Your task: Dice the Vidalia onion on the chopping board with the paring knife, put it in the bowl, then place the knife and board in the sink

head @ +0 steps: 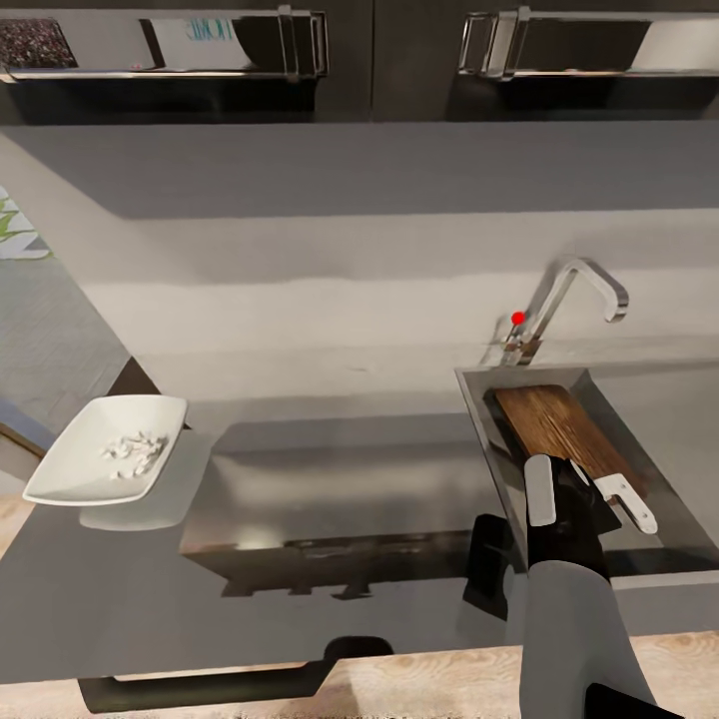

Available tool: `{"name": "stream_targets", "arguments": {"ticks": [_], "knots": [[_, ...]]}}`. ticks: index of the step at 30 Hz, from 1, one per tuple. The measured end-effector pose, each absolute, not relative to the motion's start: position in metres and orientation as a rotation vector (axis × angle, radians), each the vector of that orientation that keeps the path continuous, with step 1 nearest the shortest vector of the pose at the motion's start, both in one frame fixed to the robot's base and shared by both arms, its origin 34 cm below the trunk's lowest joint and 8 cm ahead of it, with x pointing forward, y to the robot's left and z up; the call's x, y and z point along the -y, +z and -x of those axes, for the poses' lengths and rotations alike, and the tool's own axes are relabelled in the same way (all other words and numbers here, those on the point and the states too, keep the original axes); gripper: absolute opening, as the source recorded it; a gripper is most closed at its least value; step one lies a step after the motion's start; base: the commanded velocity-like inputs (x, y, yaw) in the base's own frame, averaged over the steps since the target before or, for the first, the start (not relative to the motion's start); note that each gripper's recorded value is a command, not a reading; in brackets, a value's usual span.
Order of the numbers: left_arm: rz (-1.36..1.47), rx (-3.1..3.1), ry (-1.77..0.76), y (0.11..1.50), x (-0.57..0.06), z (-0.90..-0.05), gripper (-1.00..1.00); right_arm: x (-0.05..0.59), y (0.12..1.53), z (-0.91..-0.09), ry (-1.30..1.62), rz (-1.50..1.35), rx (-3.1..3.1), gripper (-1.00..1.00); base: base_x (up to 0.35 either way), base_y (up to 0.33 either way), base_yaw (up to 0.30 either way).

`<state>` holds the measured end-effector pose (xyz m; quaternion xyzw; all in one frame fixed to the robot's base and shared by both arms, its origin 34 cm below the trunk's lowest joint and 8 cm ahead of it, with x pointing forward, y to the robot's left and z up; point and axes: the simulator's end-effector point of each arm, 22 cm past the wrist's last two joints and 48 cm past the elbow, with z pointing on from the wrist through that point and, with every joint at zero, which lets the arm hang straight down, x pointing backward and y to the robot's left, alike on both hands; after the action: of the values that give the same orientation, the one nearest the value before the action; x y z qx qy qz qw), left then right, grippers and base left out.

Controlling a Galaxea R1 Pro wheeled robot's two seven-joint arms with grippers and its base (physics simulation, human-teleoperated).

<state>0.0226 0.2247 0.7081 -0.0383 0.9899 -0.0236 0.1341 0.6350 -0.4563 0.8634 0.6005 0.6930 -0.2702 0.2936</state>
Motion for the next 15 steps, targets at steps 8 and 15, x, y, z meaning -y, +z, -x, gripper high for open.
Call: {"name": "stream_targets", "arguments": {"ticks": [8,15], "knots": [[0.112,-2.882,-0.068,0.709,-0.225,-0.019,1.00,0.456,0.857,-0.633,-0.731,-1.598,-1.854,-1.00,0.000,0.000,0.000],[0.113,-2.894,-0.068,0.710,-0.225,-0.016,1.00,0.456,0.851,-0.631,-0.742,-1.597,-1.862,-1.00,0.000,0.000,0.000]]}}
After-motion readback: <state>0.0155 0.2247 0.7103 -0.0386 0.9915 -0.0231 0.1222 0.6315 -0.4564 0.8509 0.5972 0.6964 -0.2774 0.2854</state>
